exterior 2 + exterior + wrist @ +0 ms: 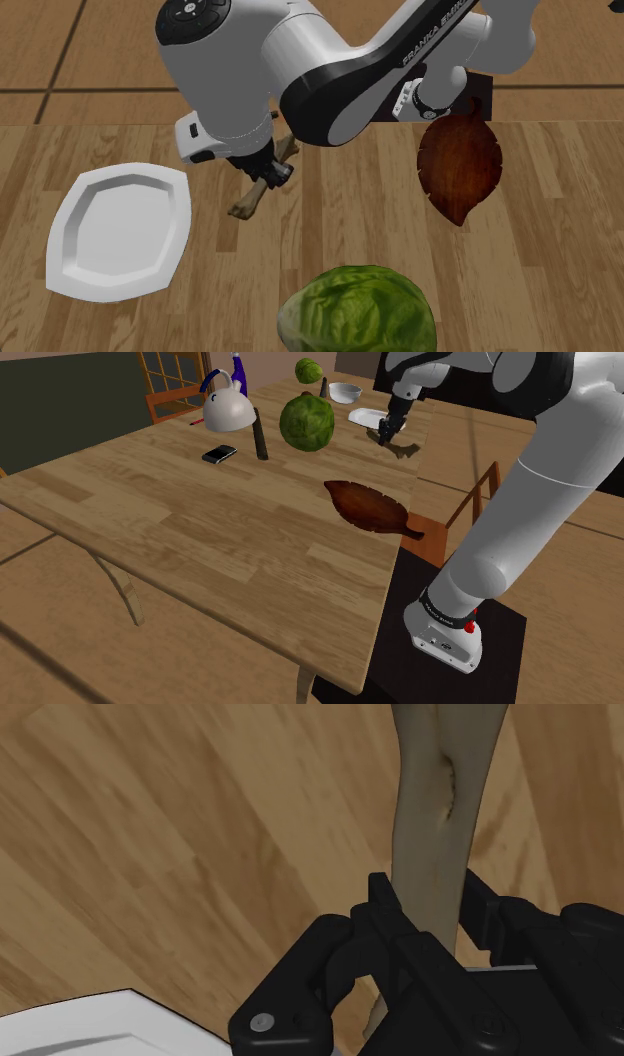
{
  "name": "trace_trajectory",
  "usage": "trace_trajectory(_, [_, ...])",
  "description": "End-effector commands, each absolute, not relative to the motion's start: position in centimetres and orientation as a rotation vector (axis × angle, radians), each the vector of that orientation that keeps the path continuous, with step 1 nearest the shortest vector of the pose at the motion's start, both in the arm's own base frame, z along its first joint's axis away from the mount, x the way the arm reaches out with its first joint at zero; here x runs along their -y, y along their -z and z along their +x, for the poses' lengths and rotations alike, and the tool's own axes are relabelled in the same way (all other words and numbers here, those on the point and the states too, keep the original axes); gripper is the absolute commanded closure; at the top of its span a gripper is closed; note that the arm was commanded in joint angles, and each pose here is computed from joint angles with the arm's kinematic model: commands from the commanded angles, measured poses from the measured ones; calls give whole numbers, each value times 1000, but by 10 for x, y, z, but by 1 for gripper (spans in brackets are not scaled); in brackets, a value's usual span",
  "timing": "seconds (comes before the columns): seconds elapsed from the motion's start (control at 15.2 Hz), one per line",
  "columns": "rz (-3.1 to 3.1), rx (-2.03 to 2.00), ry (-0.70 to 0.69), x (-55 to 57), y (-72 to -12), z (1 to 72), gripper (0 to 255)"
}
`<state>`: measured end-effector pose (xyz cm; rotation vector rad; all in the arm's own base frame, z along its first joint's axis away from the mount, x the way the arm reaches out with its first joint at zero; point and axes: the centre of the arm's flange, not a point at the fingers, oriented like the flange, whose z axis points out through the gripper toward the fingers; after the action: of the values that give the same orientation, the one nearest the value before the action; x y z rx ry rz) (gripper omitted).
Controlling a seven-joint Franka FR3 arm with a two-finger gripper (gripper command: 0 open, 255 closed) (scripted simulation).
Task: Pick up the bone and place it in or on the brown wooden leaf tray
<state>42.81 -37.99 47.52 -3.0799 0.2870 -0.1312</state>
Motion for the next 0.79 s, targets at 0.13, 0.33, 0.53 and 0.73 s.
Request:
trace_trajectory(0.13, [-3080,-287,131,380,-497,428,255])
trace_trajectory(0.33, [-3080,-287,131,380,-513,428,255])
trace_trajectory(0.53, [-3080,-287,131,380,-528,428,255])
trace_trajectory(0.73, [-3080,-287,131,380,-544,428,255])
